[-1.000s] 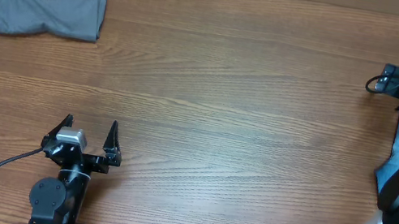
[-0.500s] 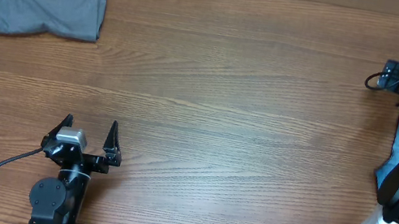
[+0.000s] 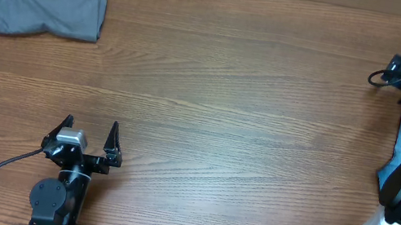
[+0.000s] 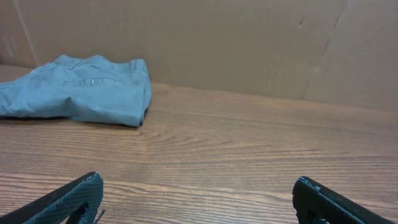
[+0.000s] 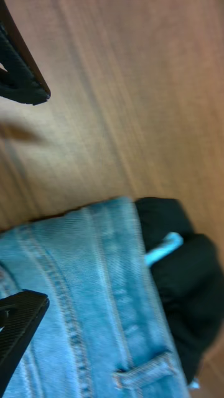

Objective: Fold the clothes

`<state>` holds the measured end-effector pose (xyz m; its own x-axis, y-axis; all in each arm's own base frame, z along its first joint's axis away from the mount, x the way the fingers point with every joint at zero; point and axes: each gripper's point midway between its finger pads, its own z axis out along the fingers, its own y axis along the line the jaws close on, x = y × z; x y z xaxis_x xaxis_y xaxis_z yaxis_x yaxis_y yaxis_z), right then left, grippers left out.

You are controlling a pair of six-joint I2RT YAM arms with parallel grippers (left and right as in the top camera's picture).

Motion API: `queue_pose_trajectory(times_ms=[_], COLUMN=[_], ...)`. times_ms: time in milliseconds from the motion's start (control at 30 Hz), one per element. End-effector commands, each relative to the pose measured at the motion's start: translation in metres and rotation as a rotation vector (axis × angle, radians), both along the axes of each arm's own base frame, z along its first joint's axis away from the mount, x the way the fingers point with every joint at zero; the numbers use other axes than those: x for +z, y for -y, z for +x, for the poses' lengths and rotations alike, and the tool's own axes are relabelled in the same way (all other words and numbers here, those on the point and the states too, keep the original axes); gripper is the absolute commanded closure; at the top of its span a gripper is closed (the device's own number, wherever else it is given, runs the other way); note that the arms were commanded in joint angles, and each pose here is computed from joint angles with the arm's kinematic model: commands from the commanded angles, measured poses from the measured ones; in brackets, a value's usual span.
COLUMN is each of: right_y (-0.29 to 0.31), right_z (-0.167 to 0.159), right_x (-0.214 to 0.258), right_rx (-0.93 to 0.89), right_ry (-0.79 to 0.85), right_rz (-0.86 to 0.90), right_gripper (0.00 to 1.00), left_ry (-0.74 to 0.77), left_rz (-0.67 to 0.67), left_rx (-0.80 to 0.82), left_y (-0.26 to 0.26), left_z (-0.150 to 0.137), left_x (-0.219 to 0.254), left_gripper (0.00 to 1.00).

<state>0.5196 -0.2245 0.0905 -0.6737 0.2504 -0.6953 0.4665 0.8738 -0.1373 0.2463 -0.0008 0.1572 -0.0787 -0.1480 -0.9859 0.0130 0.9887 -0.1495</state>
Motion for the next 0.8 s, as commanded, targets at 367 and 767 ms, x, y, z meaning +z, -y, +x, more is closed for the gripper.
queue_pose_trajectory(times_ms=[367,767], right_y=[0.011,0.010], right_z=[0.021,0.021], right_x=[0.025,0.026], right_rx=[-0.018,-0.017], right_ry=[0.119,0.119], right_rz=[-0.041,-0.041], right_gripper=[0.00,0.00], left_ry=[0.004,0.004], left_rz=[0.027,0.027], left_rx=[-0.001,-0.001], left_y=[0.000,0.000], left_z=[0.000,0.000], left_x=[0.000,0.000], left_gripper=[0.00,0.00])
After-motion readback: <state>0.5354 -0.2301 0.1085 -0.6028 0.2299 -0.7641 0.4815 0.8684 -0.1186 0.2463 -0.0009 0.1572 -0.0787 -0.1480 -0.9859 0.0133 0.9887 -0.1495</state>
